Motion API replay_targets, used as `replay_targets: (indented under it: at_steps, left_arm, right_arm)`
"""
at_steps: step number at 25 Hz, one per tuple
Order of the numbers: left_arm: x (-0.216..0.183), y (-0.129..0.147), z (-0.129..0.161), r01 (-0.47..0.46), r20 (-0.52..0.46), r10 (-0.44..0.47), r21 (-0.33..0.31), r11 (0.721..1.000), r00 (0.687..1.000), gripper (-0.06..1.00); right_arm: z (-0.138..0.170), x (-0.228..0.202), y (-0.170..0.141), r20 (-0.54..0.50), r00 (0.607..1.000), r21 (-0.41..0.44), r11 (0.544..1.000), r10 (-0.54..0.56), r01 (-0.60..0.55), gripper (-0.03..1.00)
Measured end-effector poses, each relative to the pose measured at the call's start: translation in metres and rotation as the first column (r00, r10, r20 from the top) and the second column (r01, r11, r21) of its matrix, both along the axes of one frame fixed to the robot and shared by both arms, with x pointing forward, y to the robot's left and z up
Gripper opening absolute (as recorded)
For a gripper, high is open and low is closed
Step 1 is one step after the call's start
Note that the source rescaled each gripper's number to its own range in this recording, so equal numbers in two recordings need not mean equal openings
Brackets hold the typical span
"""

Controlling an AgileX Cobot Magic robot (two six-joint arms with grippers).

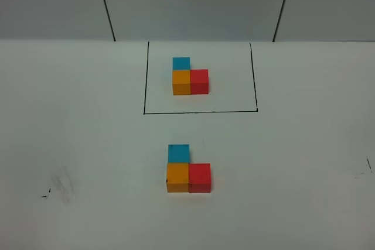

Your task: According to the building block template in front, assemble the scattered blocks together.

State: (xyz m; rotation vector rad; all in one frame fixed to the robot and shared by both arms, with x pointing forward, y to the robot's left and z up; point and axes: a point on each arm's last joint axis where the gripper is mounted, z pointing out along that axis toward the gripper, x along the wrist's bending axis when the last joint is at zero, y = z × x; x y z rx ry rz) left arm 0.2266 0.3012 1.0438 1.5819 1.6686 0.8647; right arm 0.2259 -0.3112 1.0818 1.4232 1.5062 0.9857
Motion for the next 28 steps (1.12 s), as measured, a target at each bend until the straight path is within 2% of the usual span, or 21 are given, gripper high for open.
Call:
replay_targets:
  at_steps: [8,28]
  left_arm:
    - [0.000,0.001,0.000,-0.005,0.000,0.005,0.003,1.000,1.000,0.63]
    - [0.000,0.001,0.000,-0.005,0.000,0.005,0.003,1.000,1.000,0.63]
  right_arm:
    - [-0.027,0.010,0.000,-0.114,0.993,0.035,0.998,-0.040,0.044,0.73]
    - [-0.028,0.010,0.000,-0.118,0.992,0.045,0.998,-0.047,0.052,0.73]
